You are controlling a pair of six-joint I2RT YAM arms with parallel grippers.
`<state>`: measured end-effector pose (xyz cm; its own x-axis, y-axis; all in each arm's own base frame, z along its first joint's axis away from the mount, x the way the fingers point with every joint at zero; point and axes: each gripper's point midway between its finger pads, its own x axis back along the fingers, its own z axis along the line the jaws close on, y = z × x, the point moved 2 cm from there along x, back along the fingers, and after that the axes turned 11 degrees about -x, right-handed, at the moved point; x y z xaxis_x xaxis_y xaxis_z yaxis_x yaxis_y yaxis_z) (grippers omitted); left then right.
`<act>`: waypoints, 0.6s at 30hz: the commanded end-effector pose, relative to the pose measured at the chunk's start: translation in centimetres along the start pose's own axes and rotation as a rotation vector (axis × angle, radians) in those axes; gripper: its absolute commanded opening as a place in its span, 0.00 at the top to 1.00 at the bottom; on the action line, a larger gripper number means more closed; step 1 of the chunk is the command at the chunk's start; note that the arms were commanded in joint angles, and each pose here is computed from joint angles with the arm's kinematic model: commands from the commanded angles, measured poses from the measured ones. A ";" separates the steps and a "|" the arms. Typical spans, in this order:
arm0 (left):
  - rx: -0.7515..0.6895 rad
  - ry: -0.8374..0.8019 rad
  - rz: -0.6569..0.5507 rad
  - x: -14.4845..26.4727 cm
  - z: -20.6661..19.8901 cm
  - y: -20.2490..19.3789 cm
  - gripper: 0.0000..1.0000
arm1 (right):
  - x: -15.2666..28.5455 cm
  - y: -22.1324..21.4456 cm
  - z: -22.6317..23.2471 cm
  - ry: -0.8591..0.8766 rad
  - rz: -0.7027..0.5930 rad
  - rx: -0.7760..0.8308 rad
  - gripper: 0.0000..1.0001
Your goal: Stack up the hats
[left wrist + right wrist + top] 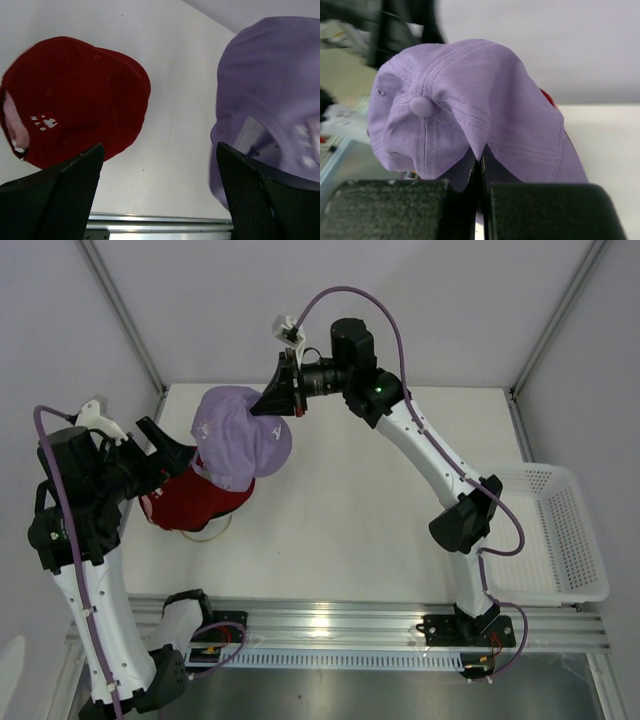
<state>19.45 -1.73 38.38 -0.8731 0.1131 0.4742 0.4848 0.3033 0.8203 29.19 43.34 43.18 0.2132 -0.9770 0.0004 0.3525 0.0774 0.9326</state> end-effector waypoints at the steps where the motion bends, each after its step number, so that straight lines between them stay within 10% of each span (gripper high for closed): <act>1: 0.047 0.129 -0.033 0.2 2.1 0.7 0.04 | 0.9 -0.9 -4.2 -0.236 0.020 0.023 1.00; 18: 0.096 0.045 0.022 -3.6 2.4 -0.7 0.08 | -0.4 -0.9 -2.1 -0.160 0.019 0.053 1.00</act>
<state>21.52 -0.75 34.55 -0.8314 0.1120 0.5442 0.5400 0.3931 0.7442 32.63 44.46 37.58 0.0177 -0.9879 0.1544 0.4037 0.1483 0.9028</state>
